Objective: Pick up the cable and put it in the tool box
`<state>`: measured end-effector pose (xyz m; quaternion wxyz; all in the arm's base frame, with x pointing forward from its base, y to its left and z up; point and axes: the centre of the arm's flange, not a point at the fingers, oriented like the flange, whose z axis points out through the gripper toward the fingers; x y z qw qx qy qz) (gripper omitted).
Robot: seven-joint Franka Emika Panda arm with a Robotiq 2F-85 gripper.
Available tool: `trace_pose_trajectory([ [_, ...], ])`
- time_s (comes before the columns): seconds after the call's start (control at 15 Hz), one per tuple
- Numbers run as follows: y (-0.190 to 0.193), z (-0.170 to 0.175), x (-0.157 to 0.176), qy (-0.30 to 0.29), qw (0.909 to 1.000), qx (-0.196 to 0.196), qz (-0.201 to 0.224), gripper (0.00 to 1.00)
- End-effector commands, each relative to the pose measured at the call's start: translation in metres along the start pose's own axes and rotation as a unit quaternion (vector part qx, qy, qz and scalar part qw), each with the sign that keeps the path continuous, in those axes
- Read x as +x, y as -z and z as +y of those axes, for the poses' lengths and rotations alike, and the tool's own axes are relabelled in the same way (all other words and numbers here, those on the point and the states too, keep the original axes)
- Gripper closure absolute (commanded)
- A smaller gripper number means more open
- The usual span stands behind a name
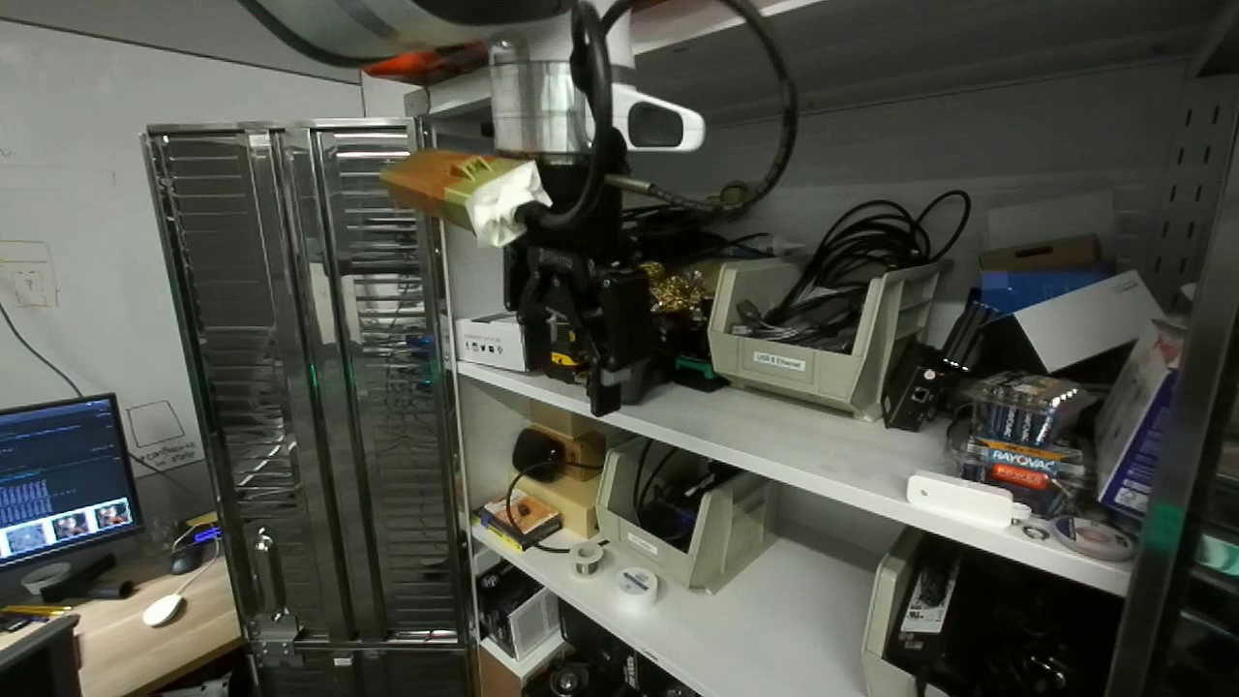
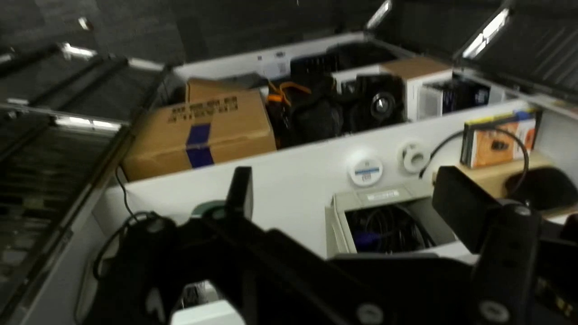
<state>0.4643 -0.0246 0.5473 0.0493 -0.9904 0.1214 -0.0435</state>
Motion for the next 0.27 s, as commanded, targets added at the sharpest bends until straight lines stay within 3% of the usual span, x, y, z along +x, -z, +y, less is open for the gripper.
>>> trace_pose_trajectory([
  [0.0, 0.038, 0.04, -0.006, 0.038, 0.9946, 0.002, -0.097, 0.0],
  [0.07, 0.006, 0.024, -0.012, 0.015, 0.998, -0.003, -0.061, 0.0],
  [0.2, 0.015, 0.04, -0.015, 0.027, 0.9961, 0.001, -0.084, 0.0],
])
